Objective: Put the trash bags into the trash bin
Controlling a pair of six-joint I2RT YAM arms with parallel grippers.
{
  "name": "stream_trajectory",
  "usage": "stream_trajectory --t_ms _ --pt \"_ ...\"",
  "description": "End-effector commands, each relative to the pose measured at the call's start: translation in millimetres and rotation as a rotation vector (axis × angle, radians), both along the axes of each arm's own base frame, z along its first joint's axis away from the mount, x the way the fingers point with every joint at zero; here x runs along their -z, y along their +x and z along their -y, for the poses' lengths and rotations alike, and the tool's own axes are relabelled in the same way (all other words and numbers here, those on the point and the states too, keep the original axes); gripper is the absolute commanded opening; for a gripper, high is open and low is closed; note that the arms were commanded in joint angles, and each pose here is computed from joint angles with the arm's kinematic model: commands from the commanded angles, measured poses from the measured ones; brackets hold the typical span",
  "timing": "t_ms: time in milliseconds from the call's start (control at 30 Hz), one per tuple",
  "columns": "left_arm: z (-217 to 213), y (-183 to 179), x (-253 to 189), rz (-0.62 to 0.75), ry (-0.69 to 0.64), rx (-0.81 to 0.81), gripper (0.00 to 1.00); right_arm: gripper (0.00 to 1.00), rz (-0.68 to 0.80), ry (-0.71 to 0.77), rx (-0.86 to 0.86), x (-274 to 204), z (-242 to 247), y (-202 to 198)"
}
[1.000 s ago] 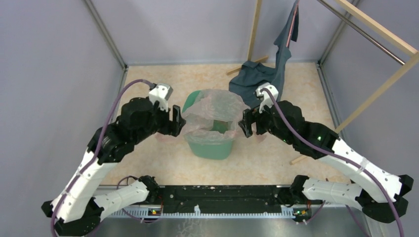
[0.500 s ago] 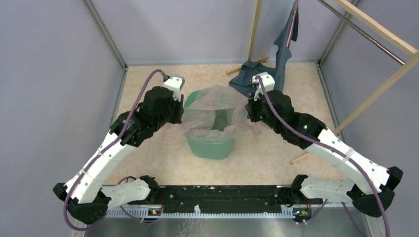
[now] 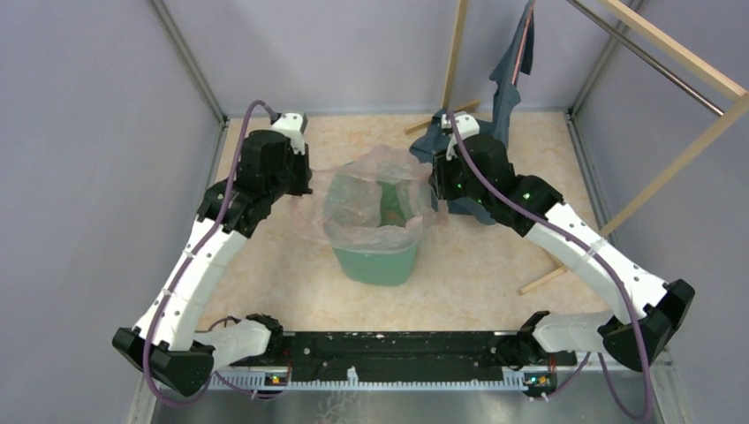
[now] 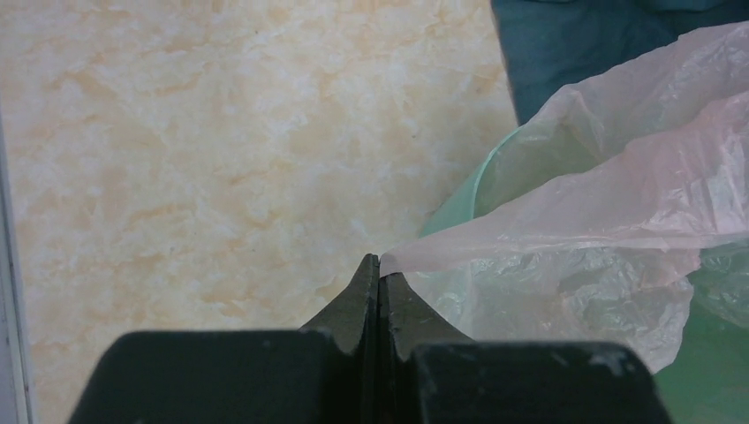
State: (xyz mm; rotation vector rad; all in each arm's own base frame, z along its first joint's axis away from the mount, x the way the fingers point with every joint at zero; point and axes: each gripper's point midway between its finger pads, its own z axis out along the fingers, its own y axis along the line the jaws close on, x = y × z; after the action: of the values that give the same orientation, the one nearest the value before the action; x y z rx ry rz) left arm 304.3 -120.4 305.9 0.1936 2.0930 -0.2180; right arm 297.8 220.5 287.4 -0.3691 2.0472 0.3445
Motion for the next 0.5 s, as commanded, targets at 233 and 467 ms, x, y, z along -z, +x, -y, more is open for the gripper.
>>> stream_trajectory --t_ms 233,467 --pt "22.7 -15.8 -6.8 0.035 -0.110 0.148 0.00 0.74 0.179 0.006 -0.259 -49.6 -10.6 -27.0" --pt "21.3 -9.3 -9.0 0.050 -0.110 0.127 0.00 0.38 0.266 0.038 -0.137 -61.3 -10.6 2.2"
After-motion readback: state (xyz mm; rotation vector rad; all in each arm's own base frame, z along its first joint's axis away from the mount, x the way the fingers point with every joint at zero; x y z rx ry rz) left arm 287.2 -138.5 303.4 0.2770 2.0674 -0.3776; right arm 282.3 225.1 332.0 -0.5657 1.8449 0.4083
